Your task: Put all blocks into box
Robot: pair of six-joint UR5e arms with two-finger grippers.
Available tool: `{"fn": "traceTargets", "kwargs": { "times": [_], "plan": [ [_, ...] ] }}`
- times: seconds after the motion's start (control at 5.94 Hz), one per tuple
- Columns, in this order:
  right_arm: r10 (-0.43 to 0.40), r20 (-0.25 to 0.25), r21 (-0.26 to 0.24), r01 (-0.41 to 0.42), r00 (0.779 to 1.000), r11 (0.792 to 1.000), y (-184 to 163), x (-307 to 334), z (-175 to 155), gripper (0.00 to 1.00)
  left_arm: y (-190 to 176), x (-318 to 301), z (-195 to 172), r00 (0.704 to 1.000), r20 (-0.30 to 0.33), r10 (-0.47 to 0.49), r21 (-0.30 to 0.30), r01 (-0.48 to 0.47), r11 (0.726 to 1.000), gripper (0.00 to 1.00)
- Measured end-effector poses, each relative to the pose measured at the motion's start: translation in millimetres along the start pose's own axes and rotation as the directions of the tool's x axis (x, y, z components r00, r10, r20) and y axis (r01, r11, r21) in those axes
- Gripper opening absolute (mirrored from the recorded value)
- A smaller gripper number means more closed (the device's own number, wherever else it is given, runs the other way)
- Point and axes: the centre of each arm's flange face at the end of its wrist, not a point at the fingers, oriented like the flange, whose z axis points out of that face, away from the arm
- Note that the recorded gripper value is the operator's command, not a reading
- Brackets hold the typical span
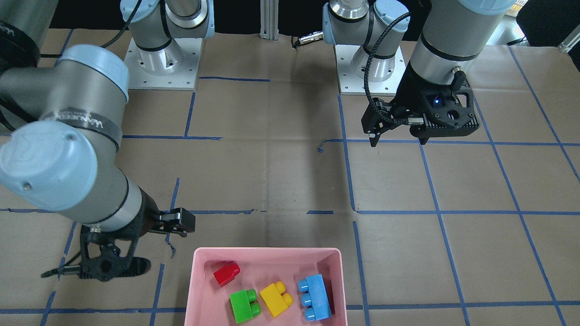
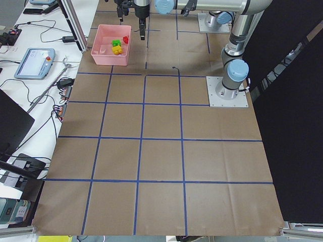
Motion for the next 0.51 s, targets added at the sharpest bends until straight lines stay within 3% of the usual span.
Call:
{"fn": "traceTargets", "kwargs": {
  "times": [0.51],
  "plan": [
    [0.022, -0.003, -0.004, -0.022, 1.000, 1.000, 125, 11, -39, 1.00, 9, 0, -11, 1.000, 0.000, 0.001, 0.004, -0.001, 1.000, 0.99]
  ]
}}
